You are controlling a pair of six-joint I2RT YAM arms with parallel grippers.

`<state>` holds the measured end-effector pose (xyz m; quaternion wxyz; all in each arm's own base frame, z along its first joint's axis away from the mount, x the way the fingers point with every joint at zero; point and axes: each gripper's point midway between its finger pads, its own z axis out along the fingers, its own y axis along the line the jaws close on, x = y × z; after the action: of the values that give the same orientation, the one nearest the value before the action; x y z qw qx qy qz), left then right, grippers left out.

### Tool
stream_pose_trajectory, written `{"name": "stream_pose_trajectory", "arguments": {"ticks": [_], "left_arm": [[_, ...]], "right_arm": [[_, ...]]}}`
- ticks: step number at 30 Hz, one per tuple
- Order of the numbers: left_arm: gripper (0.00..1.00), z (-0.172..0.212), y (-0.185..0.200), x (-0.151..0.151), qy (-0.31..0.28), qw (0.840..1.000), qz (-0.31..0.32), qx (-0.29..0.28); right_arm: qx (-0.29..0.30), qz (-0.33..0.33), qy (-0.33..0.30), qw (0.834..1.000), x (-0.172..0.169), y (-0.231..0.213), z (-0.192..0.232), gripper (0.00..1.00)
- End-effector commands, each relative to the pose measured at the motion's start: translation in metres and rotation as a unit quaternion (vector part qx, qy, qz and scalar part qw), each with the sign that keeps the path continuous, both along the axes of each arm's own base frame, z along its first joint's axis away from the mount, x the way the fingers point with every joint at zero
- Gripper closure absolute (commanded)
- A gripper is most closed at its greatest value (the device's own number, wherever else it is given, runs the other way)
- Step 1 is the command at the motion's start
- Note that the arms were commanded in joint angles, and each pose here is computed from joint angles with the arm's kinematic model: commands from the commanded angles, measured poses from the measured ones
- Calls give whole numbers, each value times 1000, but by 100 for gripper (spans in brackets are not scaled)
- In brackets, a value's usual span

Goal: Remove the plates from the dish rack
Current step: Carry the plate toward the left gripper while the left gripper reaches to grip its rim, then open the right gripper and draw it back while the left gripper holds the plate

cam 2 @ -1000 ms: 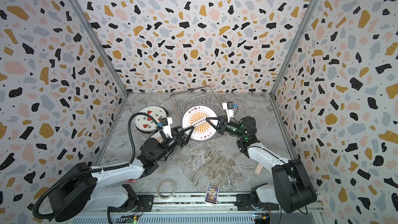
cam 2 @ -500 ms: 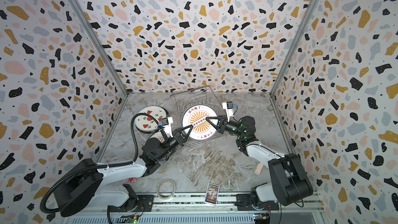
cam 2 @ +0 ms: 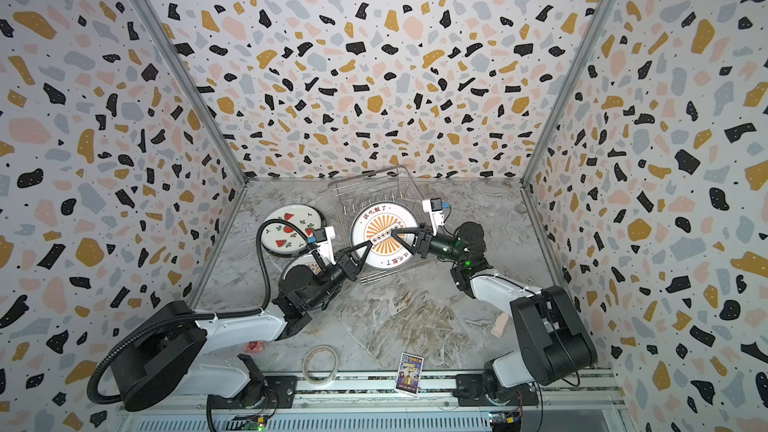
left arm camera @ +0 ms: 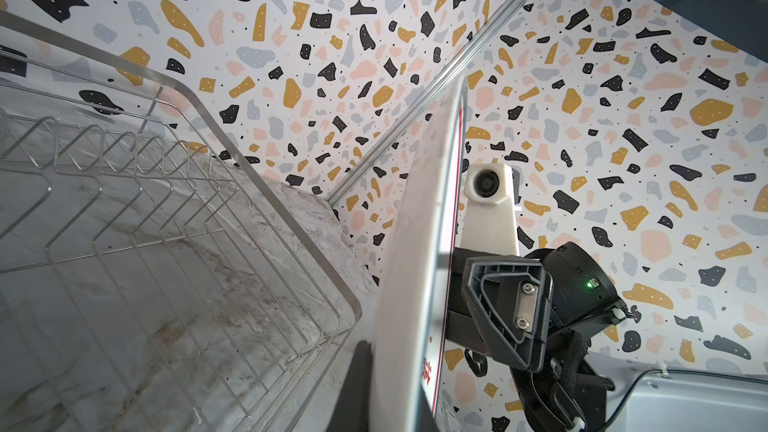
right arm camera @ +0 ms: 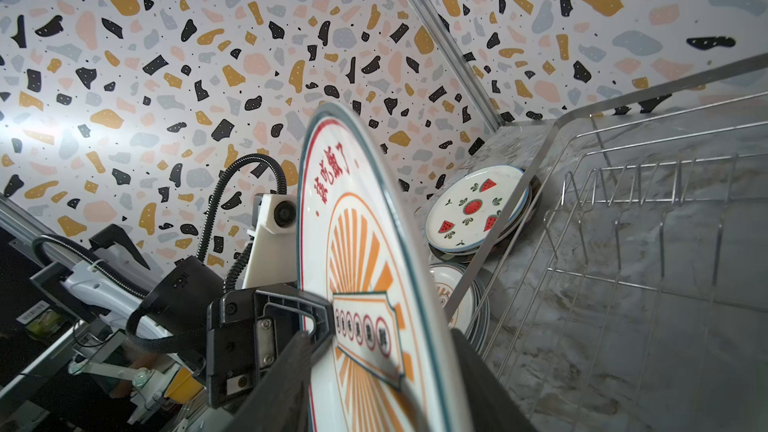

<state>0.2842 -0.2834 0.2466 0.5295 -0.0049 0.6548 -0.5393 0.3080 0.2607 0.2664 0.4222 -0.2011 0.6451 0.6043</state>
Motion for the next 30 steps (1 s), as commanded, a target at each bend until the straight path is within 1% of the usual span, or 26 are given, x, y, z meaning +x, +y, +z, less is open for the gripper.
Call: {"name": "stream_pose_trajectory", "arguments": {"ticks": [1, 3, 5, 9, 12, 13, 14, 15, 18, 20, 23, 26, 30], "left_arm": [[100, 31, 15, -2, -31, 998, 31, -43], [100, 32, 23, -1, -29, 997, 47, -45], [100, 32, 31, -1, -26, 997, 62, -44], [100, 31, 46, -2, -20, 995, 88, -49], [100, 27, 59, 1, -4, 992, 108, -60], [100, 24, 64, 3, 10, 991, 109, -72], [100, 24, 68, 5, 15, 991, 108, -78], [100, 25, 73, 7, 18, 991, 104, -87], [100, 23, 93, 9, 24, 988, 113, -107], [100, 23, 102, 8, 23, 987, 116, -111], [100, 20, 117, 5, 25, 985, 134, -106], [100, 11, 139, 6, 47, 979, 171, -105], [100, -2, 161, 2, 70, 970, 189, -133]], "right_arm": [[8, -30, -35, 999, 3, -9, 21, 33], [8, -47, -38, 998, 5, -16, 23, 25], [5, -60, -45, 997, 4, -20, 25, 21], [-11, -99, -57, 993, 3, -29, 27, 15], [-24, -123, -68, 990, 0, -31, 27, 12], [-29, -131, -71, 988, -1, -31, 28, 10], [-34, -137, -76, 987, -2, -30, 29, 3], [-42, -144, -83, 985, -4, -28, 30, 1], [-69, -165, -108, 978, -9, -19, 31, 1], [-81, -168, -124, 975, -15, -10, 31, 1], [-89, -152, -140, 974, -25, 6, 30, 1], [-93, -126, -166, 974, -36, 26, 31, 1], [-117, -123, -182, 968, -42, 47, 28, 1]]}}
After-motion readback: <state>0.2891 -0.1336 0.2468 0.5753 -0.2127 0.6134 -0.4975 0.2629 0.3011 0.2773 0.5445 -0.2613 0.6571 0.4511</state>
